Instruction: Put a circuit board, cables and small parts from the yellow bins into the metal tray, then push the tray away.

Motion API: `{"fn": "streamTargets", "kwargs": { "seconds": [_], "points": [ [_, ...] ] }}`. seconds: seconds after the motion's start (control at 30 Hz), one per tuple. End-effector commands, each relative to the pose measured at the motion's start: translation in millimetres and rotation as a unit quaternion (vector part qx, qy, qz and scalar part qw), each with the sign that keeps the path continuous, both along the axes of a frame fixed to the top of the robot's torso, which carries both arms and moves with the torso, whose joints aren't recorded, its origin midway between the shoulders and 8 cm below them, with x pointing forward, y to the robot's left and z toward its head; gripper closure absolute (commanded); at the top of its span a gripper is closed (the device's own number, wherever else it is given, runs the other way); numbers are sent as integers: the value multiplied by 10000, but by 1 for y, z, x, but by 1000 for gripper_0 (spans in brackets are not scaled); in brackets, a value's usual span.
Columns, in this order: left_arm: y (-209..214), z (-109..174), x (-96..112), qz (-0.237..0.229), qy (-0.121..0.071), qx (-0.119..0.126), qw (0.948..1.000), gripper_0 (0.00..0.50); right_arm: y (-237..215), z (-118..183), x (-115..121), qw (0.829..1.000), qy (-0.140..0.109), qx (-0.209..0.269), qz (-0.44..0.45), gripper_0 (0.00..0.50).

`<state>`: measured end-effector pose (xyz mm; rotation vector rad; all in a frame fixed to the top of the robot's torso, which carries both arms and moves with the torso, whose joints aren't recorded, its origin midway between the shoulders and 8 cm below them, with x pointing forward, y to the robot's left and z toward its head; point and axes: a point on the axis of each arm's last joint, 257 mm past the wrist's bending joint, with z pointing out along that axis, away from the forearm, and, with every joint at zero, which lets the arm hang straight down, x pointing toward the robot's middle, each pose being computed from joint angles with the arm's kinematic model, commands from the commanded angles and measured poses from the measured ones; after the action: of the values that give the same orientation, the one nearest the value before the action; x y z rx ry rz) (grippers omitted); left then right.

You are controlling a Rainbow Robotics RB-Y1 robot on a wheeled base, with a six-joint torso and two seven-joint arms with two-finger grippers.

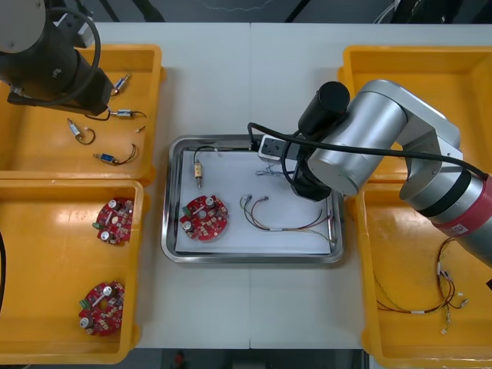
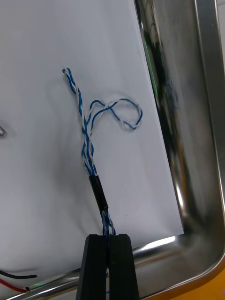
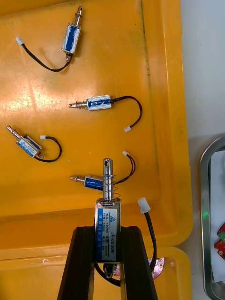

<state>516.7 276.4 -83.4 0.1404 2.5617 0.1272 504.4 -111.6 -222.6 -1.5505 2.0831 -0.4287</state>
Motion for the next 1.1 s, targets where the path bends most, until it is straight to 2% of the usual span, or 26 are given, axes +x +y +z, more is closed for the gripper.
{"fn": "streamTargets", "kwargs": {
  "seconds": [0.03,0.07,0.1,0.57,0.87,1.03,1.1],
  "points": [
    [-2,11,-1,213,-176,-239,9993,498,9,-3,-2,9995,-91,-123,274,90],
    [-2,10,-1,205,-175,-234,9994,500,8,-4,-2,9995,-82,-127,266,23],
    [-2,11,-1,202,-182,-234,9994,500,8,-4,-2,9995,-86,-126,268,2],
    [-2,11,-1,166,-170,-225,9995,500,12,-5,-5,9996,-32,-94,254,0],
    [-4,12,-2,121,-161,-288,9994,500,-12,21,-14,9994,148,-232,-201,0],
    [-4,12,-2,121,-161,-288,9994,500,-27,41,-25,9974,429,-166,-549,0],
    [-4,12,-2,127,-161,-293,9994,500,-34,53,-31,9953,621,-115,-733,0]
  ]
}}
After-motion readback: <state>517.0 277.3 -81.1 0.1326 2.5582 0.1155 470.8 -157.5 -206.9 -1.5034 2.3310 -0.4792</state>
